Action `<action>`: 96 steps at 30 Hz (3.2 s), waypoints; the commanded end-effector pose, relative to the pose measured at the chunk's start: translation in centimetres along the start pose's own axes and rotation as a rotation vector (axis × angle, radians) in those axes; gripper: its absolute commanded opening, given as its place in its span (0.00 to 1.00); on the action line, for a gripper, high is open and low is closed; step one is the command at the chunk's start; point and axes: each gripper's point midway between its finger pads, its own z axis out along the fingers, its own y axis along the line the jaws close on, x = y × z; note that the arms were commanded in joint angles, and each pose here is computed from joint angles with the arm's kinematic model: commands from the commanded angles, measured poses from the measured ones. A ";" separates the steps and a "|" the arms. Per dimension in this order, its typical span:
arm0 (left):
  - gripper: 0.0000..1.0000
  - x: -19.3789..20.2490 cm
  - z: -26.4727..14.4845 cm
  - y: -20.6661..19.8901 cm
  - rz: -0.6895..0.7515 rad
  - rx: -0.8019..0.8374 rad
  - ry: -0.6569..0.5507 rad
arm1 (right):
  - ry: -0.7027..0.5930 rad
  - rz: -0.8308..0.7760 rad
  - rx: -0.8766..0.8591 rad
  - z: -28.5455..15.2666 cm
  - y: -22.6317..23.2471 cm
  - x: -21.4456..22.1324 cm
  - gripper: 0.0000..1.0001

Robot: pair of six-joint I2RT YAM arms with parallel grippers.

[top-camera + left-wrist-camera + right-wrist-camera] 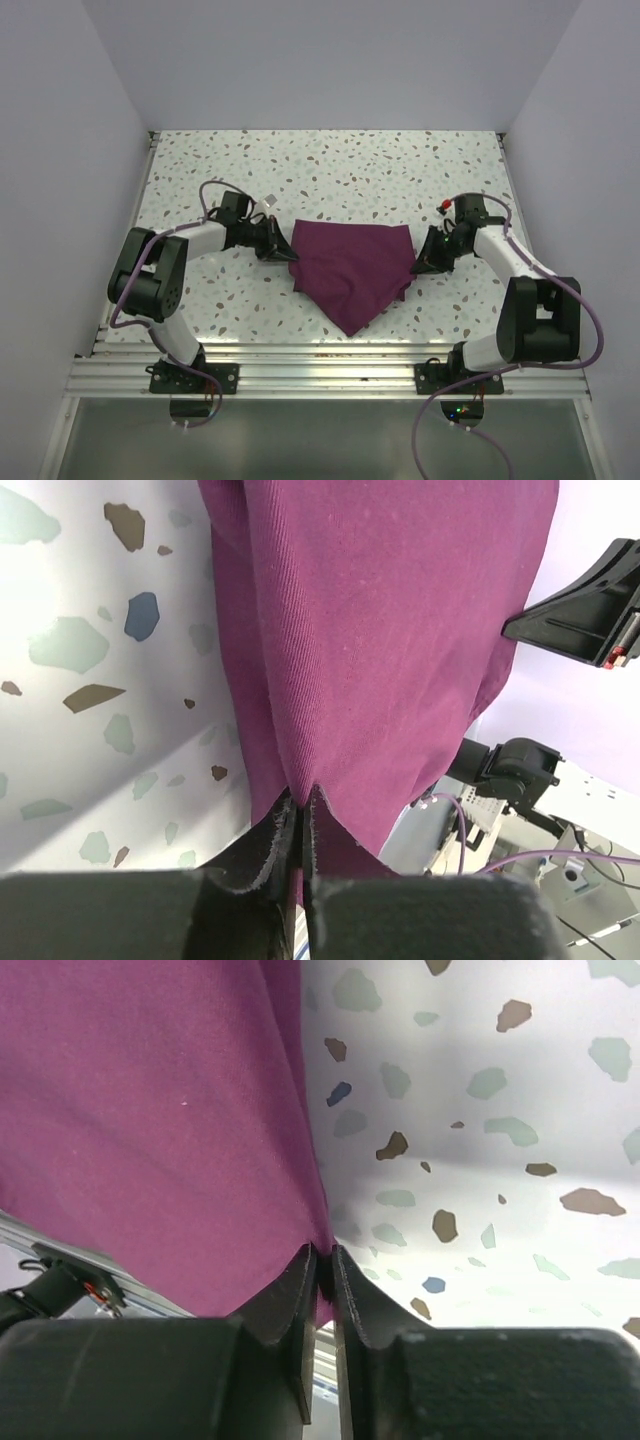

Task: Prepare the surgical pack

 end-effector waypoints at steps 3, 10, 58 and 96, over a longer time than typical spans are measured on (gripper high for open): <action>0.17 0.1 -0.7 0.7 0.025 -0.041 -0.015 | 0.010 -0.011 0.101 -0.9 -1.5 0.1 0.27; 0.38 -0.7 -2.0 -0.3 0.060 -0.064 -0.044 | 0.048 0.042 0.029 -2.9 0.5 2.3 0.66; 0.58 -2.6 -2.6 -10.6 0.701 -0.580 -0.264 | -0.106 0.075 0.091 3.9 1.8 -8.9 0.70; 0.22 2.6 6.6 -6.5 0.963 -1.080 0.004 | -0.076 0.029 -0.032 1.1 1.0 1.0 0.89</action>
